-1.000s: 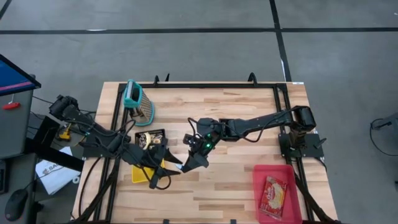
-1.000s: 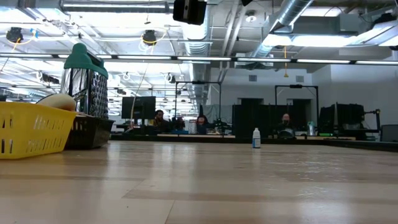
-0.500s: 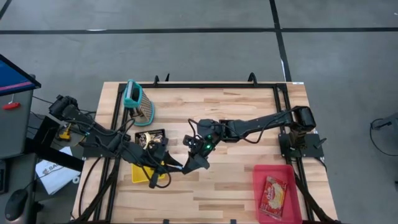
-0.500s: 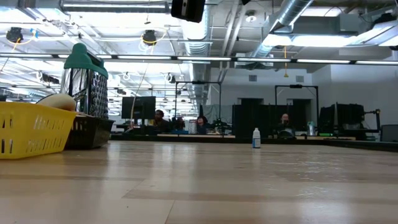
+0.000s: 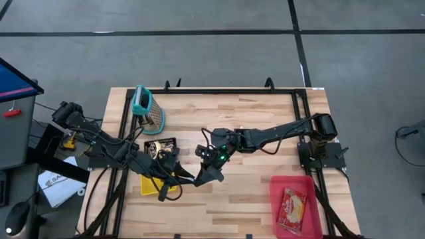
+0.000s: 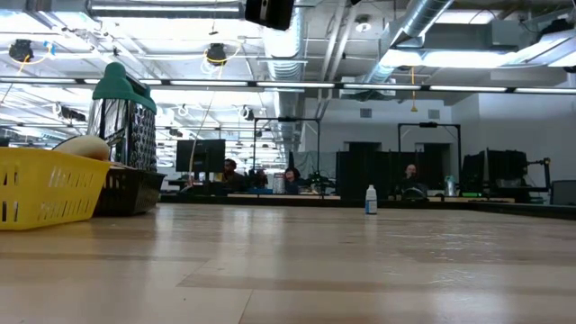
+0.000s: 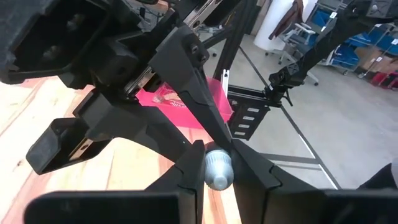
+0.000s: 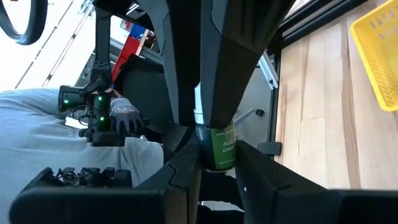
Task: Pick & Place Food Item
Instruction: Put the green food coloring bottle into the yellow bin
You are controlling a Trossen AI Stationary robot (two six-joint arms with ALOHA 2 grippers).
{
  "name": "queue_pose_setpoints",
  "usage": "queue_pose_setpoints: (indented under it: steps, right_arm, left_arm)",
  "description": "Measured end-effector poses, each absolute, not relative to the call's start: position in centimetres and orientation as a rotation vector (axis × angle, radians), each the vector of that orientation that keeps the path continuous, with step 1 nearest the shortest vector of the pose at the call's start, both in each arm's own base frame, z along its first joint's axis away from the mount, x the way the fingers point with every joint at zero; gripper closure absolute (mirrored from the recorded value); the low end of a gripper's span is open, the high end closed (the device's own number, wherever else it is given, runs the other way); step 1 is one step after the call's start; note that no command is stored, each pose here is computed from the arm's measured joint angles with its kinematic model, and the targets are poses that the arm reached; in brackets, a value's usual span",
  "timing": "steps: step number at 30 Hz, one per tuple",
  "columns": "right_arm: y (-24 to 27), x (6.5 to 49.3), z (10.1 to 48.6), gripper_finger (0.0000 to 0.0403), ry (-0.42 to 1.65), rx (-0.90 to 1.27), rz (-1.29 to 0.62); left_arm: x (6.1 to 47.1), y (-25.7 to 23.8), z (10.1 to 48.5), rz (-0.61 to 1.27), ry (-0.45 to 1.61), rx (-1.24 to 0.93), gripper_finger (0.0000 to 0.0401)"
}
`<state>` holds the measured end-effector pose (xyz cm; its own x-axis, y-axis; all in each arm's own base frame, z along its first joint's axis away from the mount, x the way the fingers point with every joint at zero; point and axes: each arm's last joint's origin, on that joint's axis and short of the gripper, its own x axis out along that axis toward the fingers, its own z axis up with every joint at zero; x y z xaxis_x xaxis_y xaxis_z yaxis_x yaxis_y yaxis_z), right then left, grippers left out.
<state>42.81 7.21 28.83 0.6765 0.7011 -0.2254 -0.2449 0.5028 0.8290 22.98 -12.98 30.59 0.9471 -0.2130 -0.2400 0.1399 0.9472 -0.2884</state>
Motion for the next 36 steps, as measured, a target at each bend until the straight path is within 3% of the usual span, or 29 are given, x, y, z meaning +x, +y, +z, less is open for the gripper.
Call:
queue_pose_setpoints:
  steps: [4, 10, 14, 36]
  right_arm:
    - [7.20, 42.82, 28.84, 0.0322, 0.594, 0.865, 0.613]
    - [7.13, 42.90, 29.21, 0.0322, 0.561, 0.858, 0.617]
    - [7.15, 42.93, 29.36, 0.0322, 0.550, 0.865, 0.622]
    - [7.19, 42.90, 29.32, 0.0322, 0.555, 0.855, 0.634]
  left_arm:
    - [22.97, -13.01, 30.59, -0.189, 0.277, -0.295, 0.0344]
    - [22.79, -12.94, 30.54, -0.197, 0.291, -0.297, 0.0234]
    - [22.63, -12.84, 30.77, -0.199, 0.282, -0.300, 0.0204]
    - [22.41, -12.67, 31.20, -0.196, 0.258, -0.300, 0.0335]
